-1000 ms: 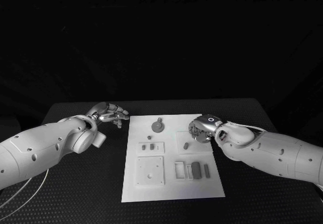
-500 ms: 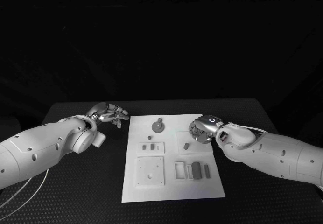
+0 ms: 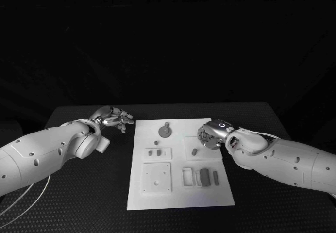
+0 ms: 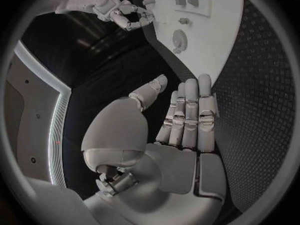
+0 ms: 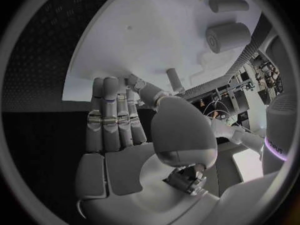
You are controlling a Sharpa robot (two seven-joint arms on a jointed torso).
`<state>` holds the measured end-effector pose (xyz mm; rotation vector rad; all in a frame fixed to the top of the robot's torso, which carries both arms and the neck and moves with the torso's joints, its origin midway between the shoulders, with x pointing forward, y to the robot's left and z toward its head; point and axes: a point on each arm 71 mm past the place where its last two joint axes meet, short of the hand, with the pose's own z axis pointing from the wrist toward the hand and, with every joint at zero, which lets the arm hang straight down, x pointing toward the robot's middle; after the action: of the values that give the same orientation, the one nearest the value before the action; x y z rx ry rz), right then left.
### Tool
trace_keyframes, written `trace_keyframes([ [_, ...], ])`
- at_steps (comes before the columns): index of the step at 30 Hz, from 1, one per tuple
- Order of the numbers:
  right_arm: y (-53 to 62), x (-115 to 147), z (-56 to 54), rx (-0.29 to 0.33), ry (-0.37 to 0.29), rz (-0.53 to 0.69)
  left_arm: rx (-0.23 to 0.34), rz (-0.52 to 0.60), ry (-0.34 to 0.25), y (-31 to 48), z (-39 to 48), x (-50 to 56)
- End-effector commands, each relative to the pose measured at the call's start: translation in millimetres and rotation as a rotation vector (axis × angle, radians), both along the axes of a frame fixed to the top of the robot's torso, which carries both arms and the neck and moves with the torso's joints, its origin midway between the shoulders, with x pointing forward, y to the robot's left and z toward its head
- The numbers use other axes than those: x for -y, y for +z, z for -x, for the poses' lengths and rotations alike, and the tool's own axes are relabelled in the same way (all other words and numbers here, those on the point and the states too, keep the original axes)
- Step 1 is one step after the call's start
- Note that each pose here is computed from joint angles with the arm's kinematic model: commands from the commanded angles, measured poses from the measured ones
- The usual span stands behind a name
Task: Assemble the parts on the task board
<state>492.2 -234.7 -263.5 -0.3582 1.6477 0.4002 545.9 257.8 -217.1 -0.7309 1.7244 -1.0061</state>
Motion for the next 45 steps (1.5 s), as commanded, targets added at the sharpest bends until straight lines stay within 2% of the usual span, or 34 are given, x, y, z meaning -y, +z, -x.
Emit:
trace_keyframes([
  [1,-3.5,-3.1,3.8,-0.045,0.017,0.005,-0.005,0.011,-0.011,0.6,-0.1,1.6],
  [9,13.7,-1.2,-0.6,-0.041,0.009,-0.024,-0.007,0.009,-0.008,0.2,-0.7,0.1],
  [22,20.3,-0.2,-2.7,-0.06,0.003,-0.043,-0.011,0.007,-0.008,-0.3,-1.3,-1.3],
  [27,27.5,-3.2,0.4,-0.086,0.005,-0.094,-0.011,0.006,-0.006,-0.4,-1.5,-2.2],
  [33,47.8,-26.3,11.9,-0.108,0.061,-0.205,-0.009,0.006,-0.004,-0.1,-1.5,-2.2],
  [36,54.4,-37.7,16.5,-0.104,0.093,-0.22,-0.006,0.006,-0.002,0.1,-1.6,-2.1],
  [39,61.3,-56.3,16.4,-0.101,0.131,-0.231,0.0,0.006,0.004,0.6,-2.0,-3.3],
  [45,62.8,-91.9,23.0,-0.108,0.215,-0.227,0.004,0.018,0.006,1.3,-2.3,1.0],
])
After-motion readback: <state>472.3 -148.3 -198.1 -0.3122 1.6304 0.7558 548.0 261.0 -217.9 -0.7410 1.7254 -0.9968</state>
